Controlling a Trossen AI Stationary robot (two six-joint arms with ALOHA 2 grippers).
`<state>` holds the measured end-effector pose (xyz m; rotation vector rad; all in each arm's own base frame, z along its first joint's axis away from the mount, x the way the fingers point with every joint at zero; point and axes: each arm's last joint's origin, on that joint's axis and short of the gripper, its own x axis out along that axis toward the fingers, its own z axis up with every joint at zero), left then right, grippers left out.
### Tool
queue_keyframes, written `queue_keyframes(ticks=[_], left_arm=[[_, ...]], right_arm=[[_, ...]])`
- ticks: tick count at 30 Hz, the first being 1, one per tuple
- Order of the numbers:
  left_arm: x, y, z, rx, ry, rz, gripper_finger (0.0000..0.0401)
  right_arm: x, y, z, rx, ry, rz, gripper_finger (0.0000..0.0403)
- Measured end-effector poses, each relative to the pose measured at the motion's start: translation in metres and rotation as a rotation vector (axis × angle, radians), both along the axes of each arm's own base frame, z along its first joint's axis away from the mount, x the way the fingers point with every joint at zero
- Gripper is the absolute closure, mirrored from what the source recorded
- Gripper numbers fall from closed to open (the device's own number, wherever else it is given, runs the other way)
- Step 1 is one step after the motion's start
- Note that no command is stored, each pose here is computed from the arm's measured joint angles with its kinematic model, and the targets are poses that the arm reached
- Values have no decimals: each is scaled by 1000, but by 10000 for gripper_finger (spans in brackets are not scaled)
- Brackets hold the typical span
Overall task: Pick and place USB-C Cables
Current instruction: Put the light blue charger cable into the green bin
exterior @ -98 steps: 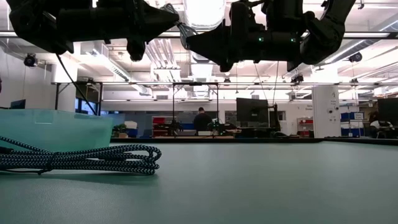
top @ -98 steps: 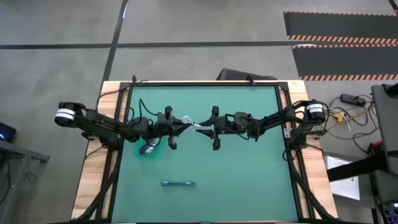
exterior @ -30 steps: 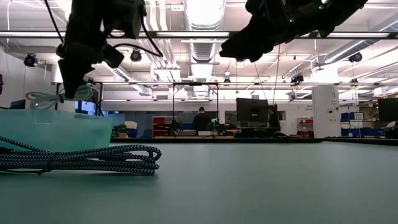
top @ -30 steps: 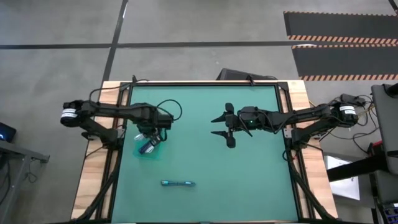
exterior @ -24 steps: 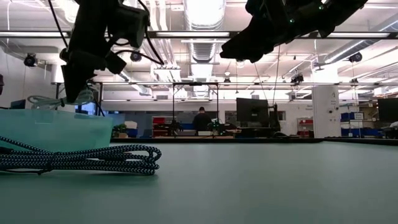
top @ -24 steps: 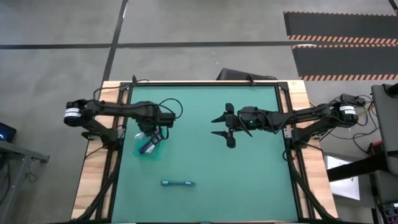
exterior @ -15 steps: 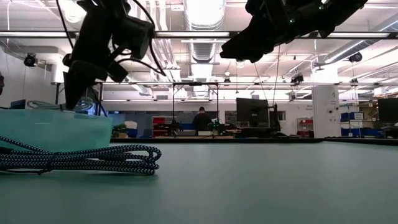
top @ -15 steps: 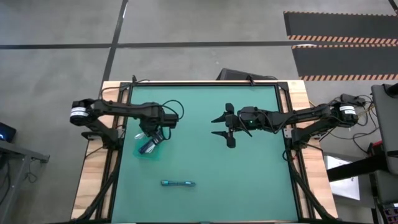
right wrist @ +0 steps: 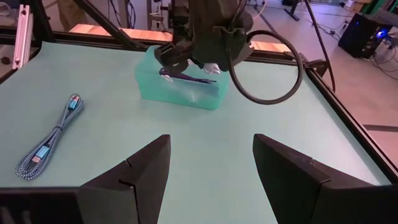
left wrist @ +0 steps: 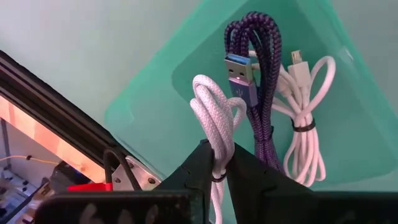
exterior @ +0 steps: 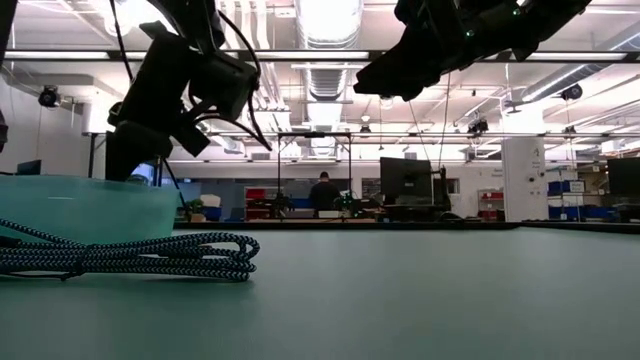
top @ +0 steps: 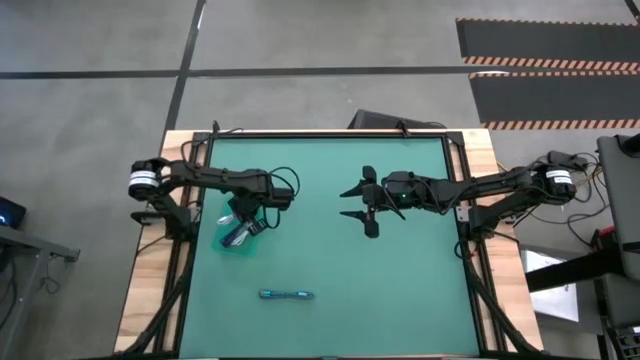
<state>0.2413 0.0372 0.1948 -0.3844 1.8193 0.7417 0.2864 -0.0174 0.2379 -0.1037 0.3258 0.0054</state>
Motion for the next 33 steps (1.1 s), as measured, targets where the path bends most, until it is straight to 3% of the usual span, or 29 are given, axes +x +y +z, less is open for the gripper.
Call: queue_keyframes(ticks=[33], left_arm=[[2, 0, -1, 8, -21, 7, 360]], right_arm=[[0, 0, -2, 12, 19, -4, 182]])
